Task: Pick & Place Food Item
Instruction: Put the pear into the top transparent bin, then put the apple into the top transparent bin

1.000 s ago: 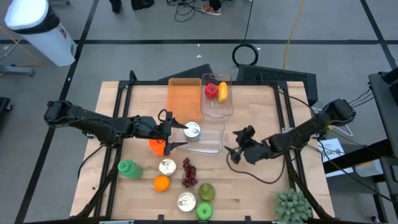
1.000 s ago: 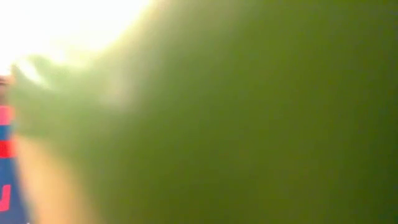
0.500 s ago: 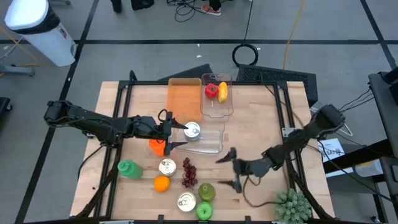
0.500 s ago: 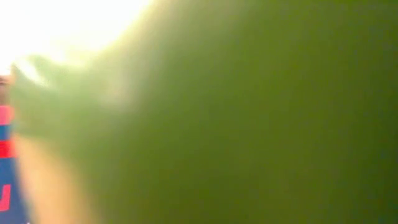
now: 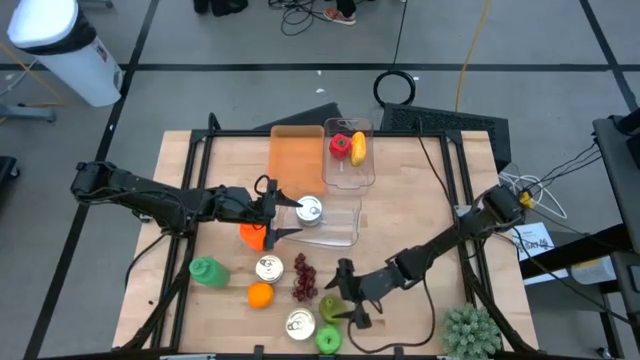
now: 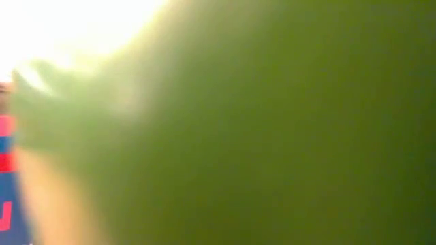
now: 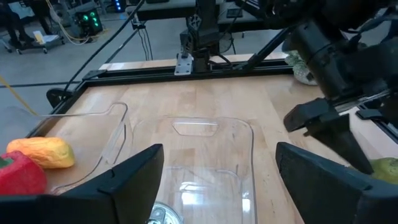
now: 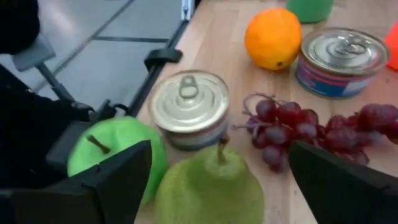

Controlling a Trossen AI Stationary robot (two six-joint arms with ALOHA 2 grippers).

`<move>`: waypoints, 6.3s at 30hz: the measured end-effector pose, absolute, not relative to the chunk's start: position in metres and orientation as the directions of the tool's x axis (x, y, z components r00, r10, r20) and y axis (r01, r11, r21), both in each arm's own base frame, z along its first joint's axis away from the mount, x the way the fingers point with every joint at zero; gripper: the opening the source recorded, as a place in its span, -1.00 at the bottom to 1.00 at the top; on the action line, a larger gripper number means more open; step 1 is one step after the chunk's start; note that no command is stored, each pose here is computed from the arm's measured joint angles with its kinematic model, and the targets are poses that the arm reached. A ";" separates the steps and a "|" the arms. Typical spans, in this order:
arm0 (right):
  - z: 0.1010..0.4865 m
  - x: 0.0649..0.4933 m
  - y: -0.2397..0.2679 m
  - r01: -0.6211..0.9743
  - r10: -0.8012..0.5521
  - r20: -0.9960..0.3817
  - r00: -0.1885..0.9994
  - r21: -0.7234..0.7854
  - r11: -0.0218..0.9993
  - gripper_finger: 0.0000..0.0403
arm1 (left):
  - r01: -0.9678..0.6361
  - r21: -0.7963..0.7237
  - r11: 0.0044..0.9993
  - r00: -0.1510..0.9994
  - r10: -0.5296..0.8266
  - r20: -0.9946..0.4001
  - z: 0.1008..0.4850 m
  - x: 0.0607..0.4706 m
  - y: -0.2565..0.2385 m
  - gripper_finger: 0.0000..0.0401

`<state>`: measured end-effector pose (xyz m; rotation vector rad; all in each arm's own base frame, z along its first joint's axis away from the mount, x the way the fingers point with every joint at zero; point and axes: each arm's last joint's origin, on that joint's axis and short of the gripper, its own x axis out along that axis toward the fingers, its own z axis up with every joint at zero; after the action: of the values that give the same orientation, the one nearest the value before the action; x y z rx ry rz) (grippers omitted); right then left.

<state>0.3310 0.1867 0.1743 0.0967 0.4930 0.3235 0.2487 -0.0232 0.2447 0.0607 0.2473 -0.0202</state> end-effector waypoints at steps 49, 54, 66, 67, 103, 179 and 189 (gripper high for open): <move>0.246 0.322 0.130 -0.306 0.302 -0.352 0.886 0.045 0.951 -0.99 | 0.029 0.061 0.998 0.967 -0.013 -0.255 0.244 0.248 -0.023 0.58; 0.283 0.304 0.099 -0.197 0.166 -0.314 0.935 -0.067 0.978 -1.00 | 0.029 0.061 0.998 0.967 -0.013 -0.253 0.244 0.249 -0.023 0.53; 0.324 0.274 -0.020 0.169 -0.211 -0.276 0.938 -0.169 0.971 -1.00 | 0.029 0.061 0.998 0.967 -0.012 -0.253 0.244 0.249 -0.023 0.59; 0.324 0.272 -0.033 0.214 -0.254 -0.282 0.925 -0.164 0.963 -1.00 | 0.029 0.061 0.998 0.967 -0.013 -0.253 0.244 0.249 -0.023 0.60; 0.227 0.229 -0.127 0.478 -0.442 -0.418 0.794 -0.020 0.878 -1.00 | 0.029 0.061 0.998 0.967 -0.013 -0.253 0.244 0.249 -0.023 0.50; 0.246 0.299 0.120 -0.267 0.249 -0.220 0.943 -0.060 0.962 0.17 | 0.028 0.061 0.998 0.967 -0.012 -0.253 0.244 0.249 -0.023 0.50; 0.198 0.312 0.226 -0.360 0.348 -0.254 0.902 0.000 0.933 0.13 | 0.028 0.061 0.998 0.968 -0.012 -0.252 0.244 0.248 -0.023 0.50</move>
<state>0.3122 0.2256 0.1984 -0.0468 0.2538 0.3660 0.2485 -0.0232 0.2441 0.0645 0.2546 -0.0203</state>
